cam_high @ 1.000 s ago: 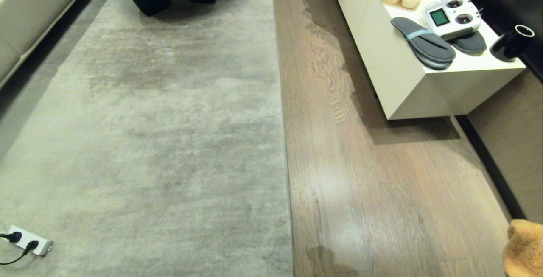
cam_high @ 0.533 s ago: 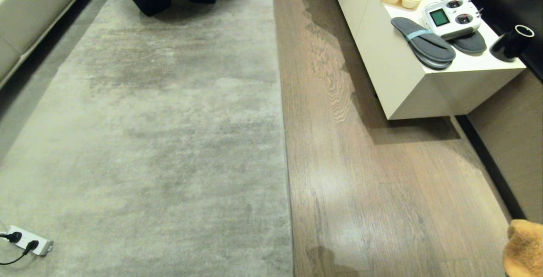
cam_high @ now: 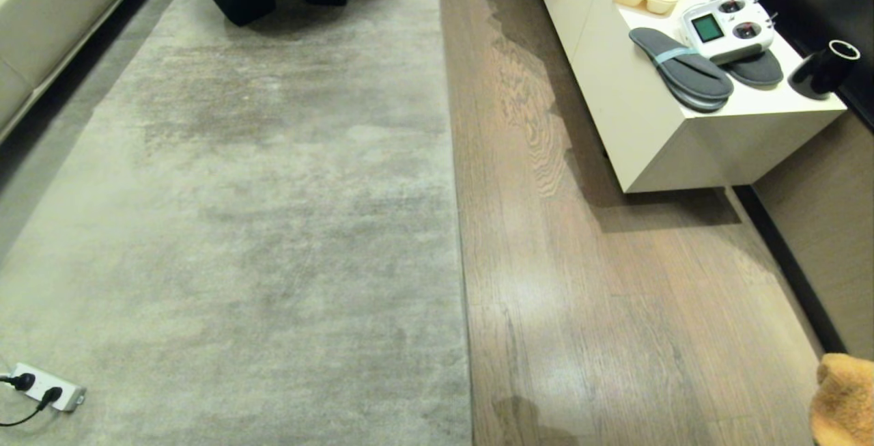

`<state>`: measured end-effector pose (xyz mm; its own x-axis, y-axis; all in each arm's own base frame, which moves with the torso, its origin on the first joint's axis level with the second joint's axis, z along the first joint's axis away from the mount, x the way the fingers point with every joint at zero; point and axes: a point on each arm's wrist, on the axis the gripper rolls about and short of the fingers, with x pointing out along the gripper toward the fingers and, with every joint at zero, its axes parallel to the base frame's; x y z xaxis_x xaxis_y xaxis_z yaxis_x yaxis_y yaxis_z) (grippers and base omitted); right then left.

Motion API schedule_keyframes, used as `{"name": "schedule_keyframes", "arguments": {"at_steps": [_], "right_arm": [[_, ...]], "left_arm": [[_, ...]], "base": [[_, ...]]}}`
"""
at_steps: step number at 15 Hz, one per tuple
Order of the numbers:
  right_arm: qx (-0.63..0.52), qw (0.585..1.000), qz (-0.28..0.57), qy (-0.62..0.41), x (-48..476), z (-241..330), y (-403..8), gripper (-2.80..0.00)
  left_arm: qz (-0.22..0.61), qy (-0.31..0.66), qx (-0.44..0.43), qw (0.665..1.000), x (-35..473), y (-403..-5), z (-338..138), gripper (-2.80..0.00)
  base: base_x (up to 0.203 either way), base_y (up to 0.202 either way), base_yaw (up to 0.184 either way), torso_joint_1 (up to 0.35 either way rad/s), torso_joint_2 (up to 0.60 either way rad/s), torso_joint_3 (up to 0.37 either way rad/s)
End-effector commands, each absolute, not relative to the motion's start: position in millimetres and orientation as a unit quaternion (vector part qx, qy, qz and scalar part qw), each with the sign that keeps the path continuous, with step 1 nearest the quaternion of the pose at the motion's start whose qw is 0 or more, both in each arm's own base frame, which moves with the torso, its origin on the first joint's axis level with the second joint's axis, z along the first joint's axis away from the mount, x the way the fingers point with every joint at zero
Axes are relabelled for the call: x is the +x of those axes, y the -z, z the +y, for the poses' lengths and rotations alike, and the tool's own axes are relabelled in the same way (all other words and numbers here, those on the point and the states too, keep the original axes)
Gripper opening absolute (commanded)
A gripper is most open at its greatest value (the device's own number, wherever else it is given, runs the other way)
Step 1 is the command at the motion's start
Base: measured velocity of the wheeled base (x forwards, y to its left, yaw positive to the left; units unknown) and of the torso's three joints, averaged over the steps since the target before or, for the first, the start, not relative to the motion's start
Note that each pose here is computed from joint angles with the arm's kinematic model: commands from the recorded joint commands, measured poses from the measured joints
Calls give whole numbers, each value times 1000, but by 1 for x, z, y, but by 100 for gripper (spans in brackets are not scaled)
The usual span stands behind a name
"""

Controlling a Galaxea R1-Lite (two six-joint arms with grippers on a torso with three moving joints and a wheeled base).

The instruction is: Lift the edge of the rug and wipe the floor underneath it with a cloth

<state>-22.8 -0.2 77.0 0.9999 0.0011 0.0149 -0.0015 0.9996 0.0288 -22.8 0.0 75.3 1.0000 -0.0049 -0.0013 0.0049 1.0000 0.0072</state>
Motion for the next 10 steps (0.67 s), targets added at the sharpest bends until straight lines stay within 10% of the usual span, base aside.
{"name": "schedule_keyframes", "arguments": {"at_steps": [1,10], "right_arm": [[15,1000,-7,-1,-23,0,-77,-280],[15,1000,-7,-1,-23,0,-77,-280]], "left_arm": [[1,2,4,1000,-23,-75,0,-280],[0,2,5,1000,-23,-75,0,-280]], "base": [[0,0,0,0,0,0],[0,0,0,0,0,0]]}}
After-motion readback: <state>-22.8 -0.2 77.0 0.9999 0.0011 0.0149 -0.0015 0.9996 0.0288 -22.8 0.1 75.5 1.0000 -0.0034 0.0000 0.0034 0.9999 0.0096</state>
